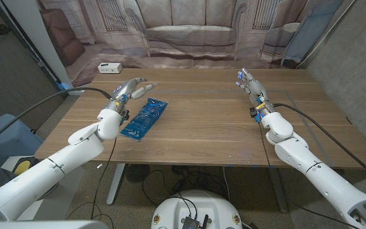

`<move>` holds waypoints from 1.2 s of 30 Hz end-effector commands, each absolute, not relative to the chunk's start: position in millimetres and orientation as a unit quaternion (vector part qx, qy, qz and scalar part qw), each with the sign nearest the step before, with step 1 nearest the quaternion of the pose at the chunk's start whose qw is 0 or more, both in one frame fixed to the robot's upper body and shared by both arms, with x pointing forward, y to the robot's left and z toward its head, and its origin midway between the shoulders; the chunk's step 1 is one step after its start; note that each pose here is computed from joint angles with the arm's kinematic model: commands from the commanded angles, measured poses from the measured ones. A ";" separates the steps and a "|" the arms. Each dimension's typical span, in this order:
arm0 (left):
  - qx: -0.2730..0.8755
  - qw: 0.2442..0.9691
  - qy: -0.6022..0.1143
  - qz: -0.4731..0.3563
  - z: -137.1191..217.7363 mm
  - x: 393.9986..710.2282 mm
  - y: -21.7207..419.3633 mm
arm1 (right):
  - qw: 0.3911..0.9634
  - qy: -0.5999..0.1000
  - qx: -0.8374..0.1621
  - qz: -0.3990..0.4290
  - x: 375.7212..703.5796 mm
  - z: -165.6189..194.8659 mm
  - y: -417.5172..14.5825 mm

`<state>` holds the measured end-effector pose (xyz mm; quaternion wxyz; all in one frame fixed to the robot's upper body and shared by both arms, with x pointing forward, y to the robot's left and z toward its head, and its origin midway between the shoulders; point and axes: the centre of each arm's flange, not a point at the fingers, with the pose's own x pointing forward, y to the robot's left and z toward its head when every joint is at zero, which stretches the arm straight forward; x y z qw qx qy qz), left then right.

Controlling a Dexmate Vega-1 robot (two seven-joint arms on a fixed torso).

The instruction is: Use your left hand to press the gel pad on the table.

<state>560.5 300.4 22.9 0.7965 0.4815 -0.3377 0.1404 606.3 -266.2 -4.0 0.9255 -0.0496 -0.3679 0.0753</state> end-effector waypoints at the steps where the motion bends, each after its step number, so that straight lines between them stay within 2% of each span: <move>1: 0.433 0.820 -0.348 0.137 20.5 558.7 305.7 | 0.925 -0.368 -0.049 0.076 607.8 -4.5 -266.3; 12: 0.407 0.833 -0.356 0.120 22.8 565.9 300.9 | 0.920 -0.380 -0.056 0.081 604.2 0.1 -273.0; 22: 0.322 0.869 -0.372 0.062 16.1 574.8 300.1 | 0.916 -0.388 -0.058 0.082 599.3 -1.4 -277.5; 36: 0.304 0.879 -0.362 0.053 18.6 578.4 302.2 | 0.917 -0.387 -0.056 0.076 599.4 -0.1 -284.1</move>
